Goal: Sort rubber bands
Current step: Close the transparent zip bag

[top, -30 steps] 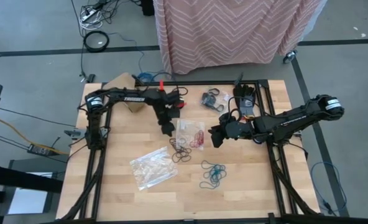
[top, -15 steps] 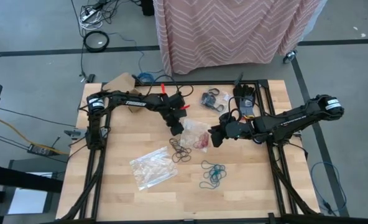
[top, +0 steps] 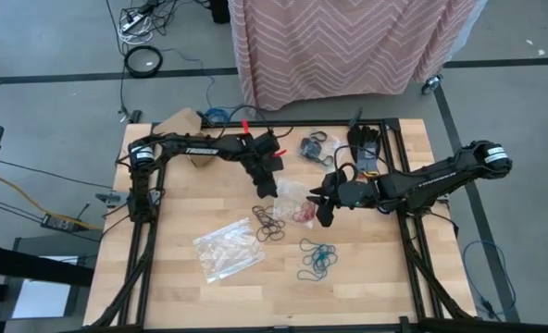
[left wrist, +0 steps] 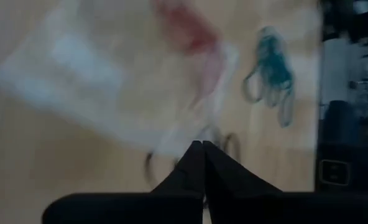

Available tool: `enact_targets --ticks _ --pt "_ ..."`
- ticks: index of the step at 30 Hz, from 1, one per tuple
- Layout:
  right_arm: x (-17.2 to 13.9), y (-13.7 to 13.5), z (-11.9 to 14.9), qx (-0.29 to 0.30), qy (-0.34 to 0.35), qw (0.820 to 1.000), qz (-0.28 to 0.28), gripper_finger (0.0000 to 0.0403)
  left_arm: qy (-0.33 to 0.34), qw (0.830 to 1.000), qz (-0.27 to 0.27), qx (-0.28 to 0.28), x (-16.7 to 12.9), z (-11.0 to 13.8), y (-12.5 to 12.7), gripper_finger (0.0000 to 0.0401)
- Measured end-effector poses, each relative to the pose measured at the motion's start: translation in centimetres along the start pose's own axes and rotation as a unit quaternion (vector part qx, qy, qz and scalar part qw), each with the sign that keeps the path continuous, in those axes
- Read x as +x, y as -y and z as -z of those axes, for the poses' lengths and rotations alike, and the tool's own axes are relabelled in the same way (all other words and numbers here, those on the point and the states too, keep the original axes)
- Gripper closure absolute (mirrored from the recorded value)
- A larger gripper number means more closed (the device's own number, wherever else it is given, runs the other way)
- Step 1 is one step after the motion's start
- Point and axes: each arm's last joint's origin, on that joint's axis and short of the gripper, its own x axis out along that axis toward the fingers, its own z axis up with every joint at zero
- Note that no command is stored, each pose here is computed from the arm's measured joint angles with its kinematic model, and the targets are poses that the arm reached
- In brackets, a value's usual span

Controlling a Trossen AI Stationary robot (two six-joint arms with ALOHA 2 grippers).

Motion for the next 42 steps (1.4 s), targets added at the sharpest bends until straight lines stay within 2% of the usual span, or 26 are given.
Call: enact_targets --ticks 5,10,15,19,29,42 --pt "0.0 0.0 0.1 0.032 -0.009 0.999 -0.002 0.0289 -0.003 0.999 0.002 -0.043 -0.4 0.8 -1.8 0.0349" --pt "0.0 0.0 0.1 0.037 -0.01 0.999 -0.007 0.0289 0.028 0.995 0.042 -0.083 -0.1 1.3 -2.9 0.0285" --pt "0.0 0.0 0.1 0.05 -0.011 0.999 -0.007 0.0288 0.023 0.993 0.029 -0.112 0.6 2.6 -3.7 0.0245" --pt "0.0 0.0 0.1 0.051 -0.011 0.999 -0.007 0.0289 0.026 0.993 0.027 -0.114 1.2 3.5 -4.2 0.0239" --pt "0.0 0.0 0.0 0.054 -0.006 0.999 -0.008 0.029 0.062 0.992 0.042 -0.1 2.0 2.7 -3.1 0.0238" --pt "0.0 0.0 0.0 0.064 -0.004 0.998 -0.006 0.029 0.051 0.992 0.027 -0.111 3.4 3.1 -3.0 0.0238"
